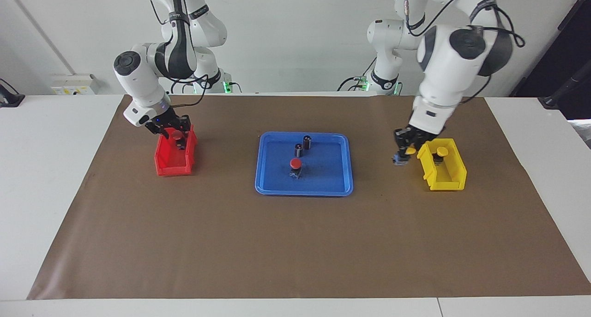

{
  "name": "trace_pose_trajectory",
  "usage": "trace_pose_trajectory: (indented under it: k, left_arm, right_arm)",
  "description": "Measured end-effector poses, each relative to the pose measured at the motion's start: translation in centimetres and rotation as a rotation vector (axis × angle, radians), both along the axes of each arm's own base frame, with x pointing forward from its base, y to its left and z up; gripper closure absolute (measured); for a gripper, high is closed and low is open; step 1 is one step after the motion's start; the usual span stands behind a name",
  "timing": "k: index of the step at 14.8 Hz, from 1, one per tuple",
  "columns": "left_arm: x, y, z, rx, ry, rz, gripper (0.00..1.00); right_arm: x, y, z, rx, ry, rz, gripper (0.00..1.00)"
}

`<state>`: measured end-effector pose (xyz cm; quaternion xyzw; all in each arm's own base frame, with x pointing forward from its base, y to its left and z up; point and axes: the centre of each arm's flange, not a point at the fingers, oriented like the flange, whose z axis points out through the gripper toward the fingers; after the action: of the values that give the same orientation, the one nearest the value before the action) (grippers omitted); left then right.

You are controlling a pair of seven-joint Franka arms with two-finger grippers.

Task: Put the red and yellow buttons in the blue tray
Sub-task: 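Carry the yellow button with the left gripper and drop it in the tray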

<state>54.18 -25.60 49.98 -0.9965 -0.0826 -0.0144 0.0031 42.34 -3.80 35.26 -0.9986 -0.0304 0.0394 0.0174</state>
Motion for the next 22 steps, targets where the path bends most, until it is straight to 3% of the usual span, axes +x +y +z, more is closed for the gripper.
trace_pose_trajectory:
  k: [4,10,17,19,22]
  left_arm:
    - [-2.6,-6.2,-5.7,-0.031,-0.033,0.022,0.59]
    - [-4.8,-11.5,-11.4,-0.048,-0.031,0.038,0.59]
    - [-6.1,-13.9,-13.8,-0.036,-0.01,0.028,0.59]
    - [-6.1,-14.0,-13.8,-0.037,-0.011,0.027,0.44]
    - [-5.5,-13.8,-12.3,-0.027,-0.005,0.038,0.1]
  right_arm:
    - [0.0,0.0,-0.2,-0.001,-0.006,-0.001,0.35]
    - [-0.4,-1.2,-0.4,0.003,-0.001,0.007,0.41]
    - [-0.4,-1.0,-0.5,0.002,0.001,0.011,0.55]
    - [-0.4,-1.0,-0.5,0.001,0.0,0.013,0.58]
    - [-0.2,-1.0,-0.3,0.001,-0.007,0.015,0.58]
